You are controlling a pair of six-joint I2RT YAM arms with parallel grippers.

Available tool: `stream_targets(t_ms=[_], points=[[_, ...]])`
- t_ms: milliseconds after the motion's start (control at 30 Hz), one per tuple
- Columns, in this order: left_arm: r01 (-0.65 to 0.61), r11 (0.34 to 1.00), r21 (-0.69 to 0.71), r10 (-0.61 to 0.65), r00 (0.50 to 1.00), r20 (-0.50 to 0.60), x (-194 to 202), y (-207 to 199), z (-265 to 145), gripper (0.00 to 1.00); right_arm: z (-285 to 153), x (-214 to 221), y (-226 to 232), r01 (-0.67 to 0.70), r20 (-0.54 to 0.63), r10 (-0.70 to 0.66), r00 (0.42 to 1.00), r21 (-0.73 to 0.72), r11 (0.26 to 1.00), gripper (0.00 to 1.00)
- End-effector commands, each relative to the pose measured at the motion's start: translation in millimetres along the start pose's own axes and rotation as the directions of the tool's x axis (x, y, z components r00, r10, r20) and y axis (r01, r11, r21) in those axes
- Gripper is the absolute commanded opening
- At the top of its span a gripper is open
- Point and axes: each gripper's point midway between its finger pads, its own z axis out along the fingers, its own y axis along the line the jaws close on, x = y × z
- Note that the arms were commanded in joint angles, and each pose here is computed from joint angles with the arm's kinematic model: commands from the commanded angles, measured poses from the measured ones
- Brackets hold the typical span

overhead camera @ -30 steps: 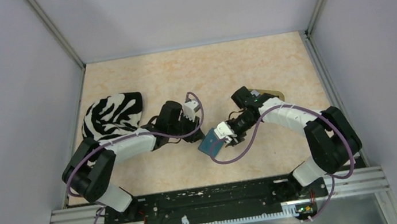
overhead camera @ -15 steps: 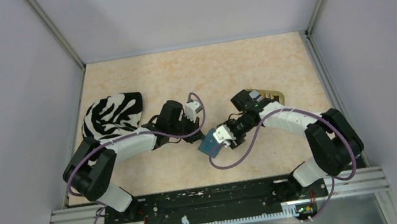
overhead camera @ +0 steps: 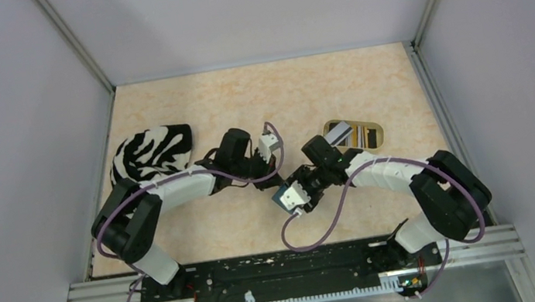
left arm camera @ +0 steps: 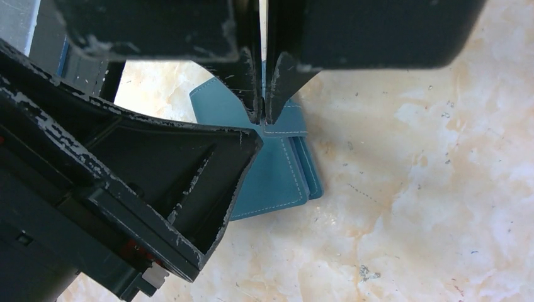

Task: Put the credit cards into the card holder
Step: Close the card holder at the center of the board.

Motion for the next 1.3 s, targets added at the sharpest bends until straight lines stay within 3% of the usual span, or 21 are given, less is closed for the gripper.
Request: stream_targets(t_ms=[0, 233, 800, 1267], points=[[-0.025, 0.997, 0.068, 0.026, 1.000, -0.014, -1.8, -7.0, 7.7, 0.00, 2.9, 8.7, -2.2, 0.008, -0.049, -0.008, 0.999, -0.001, 1.000, 0.54], [0.004, 0.993, 0.116, 0.001, 0.999, -0.045, 7.9, -9.4, 16.9, 0.00, 5.8, 8.9, 5.1, -0.130, -0.054, 0.127, 0.990, -0.062, 0.990, 0.37], [0.095, 0.991, 0.092, -0.086, 0.991, -0.101, 33.8, -1.6, 28.3, 0.02, -3.2, 8.3, -0.6, -0.135, -0.065, 0.133, 0.989, -0.032, 0.990, 0.40], [0.152, 0.986, 0.068, -0.145, 0.984, -0.102, 36.0, 1.5, 32.1, 0.15, 2.6, 14.2, 18.1, -0.160, -0.084, 0.150, 0.985, -0.136, 0.978, 0.26]])
